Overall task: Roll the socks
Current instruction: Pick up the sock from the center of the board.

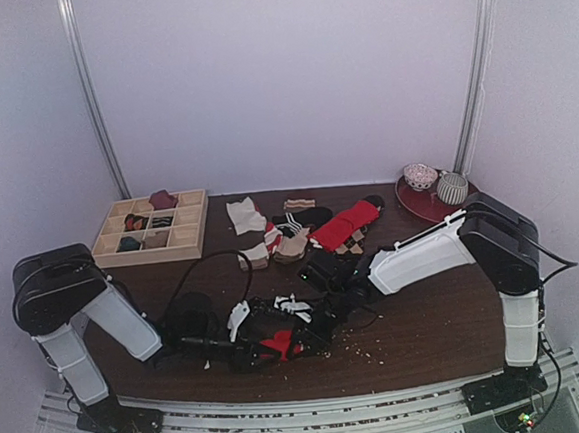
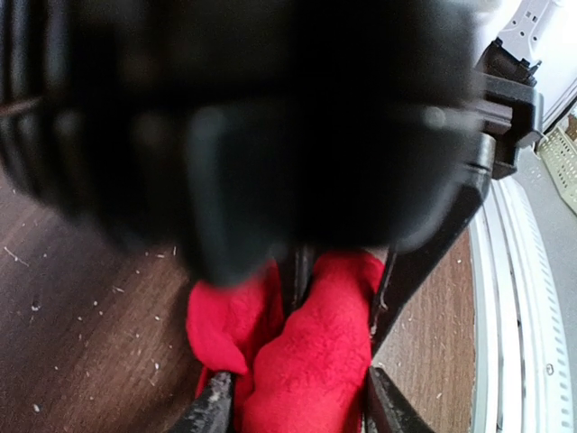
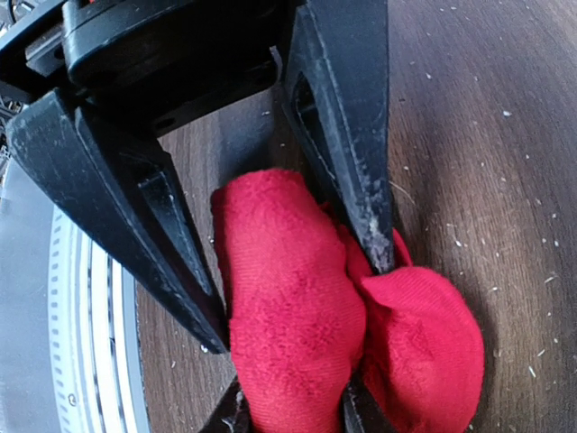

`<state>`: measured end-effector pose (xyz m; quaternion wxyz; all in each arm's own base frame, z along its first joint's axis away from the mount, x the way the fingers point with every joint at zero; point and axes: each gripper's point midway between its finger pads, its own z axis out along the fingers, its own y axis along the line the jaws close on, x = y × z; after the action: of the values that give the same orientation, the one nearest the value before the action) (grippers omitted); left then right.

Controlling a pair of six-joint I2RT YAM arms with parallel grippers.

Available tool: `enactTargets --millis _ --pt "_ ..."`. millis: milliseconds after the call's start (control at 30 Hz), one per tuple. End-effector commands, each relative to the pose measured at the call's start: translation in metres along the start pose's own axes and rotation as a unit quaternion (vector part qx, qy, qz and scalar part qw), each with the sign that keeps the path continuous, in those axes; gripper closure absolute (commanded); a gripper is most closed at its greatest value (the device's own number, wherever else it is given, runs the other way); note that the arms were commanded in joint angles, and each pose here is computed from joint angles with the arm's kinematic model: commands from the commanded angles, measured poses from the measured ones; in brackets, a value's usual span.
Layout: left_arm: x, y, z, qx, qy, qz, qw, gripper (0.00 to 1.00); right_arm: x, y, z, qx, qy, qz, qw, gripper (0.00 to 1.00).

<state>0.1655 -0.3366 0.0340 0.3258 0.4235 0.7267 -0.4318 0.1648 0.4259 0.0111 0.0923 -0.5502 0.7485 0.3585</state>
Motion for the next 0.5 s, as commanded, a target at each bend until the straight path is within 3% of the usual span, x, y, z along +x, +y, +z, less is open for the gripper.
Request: enactTargets --millis 0,267,467 --pt "-0.007 -0.003 0.007 0.023 -0.006 0.013 1.0 0.58 0.144 -0.037 0.02 0.083 0.213 0.116 0.967 0.74" --pt "0.001 -0.004 0.015 0.04 0.01 0.006 0.999 1.0 0.145 -0.037 0.02 0.083 0.216 0.118 0.966 0.74" --pt "0.001 -0.006 0.014 0.046 0.007 0.012 0.999 1.0 0.13 -0.041 0.018 0.087 0.192 0.13 0.969 0.74"
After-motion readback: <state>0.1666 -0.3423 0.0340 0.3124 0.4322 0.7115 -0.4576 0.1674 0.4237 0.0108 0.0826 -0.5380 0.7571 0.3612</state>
